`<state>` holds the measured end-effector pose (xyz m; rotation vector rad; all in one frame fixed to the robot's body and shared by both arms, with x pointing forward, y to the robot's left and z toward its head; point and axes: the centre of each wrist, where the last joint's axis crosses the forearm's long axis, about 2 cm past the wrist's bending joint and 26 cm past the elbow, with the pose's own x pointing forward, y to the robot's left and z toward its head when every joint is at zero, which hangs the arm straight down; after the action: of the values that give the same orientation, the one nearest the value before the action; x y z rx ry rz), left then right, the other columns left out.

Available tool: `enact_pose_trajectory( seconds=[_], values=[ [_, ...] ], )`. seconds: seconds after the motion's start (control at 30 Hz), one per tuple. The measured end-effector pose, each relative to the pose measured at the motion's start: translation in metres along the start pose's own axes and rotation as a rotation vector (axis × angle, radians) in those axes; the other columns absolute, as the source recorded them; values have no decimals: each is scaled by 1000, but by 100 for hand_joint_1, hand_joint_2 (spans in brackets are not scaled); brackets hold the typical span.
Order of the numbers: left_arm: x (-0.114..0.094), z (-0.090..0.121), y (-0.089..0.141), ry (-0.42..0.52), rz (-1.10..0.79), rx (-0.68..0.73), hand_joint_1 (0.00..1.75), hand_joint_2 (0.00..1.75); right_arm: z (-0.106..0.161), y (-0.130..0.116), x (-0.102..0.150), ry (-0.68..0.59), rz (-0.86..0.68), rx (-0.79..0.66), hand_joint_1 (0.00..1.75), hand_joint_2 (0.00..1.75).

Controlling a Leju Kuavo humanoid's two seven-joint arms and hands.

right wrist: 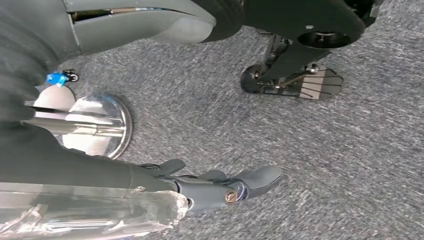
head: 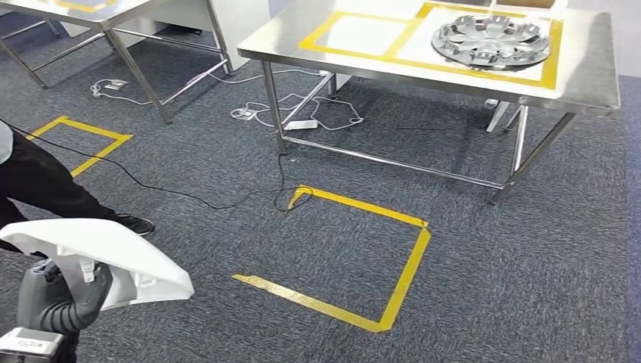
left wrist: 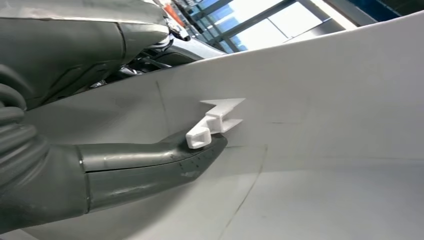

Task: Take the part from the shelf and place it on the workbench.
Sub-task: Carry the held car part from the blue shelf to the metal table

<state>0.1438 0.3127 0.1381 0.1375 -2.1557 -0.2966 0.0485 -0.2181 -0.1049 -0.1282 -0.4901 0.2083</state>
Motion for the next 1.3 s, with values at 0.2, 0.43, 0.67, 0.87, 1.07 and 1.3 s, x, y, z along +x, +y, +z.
enact_pose_trajectory(
  seconds=[0.2, 0.43, 0.67, 0.87, 1.07, 1.3],
  values=[
    [2, 0, 2, -8, -7, 16, 175, 175, 1, 0, -1, 4, 5, -1, 0, 175],
    [2, 1, 2, -5, -6, 27, 175, 175, 0, 0, -1, 3, 10, 0, 0, 175],
    [4, 1, 2, -7, -8, 36, 175, 175, 0, 0, -1, 4, 12, 1, 0, 175],
    [5, 4, 4, 0, -14, 43, 175, 175, 1, 0, -1, 9, 12, 2, 0, 175],
    [7, 5, 5, -5, -18, 52, 175, 175, 0, 0, 0, 7, 12, 2, 0, 175],
    [8, 4, 3, -12, -15, 62, 175, 175, 0, 0, -1, 10, 13, 2, 0, 175]
  ],
)
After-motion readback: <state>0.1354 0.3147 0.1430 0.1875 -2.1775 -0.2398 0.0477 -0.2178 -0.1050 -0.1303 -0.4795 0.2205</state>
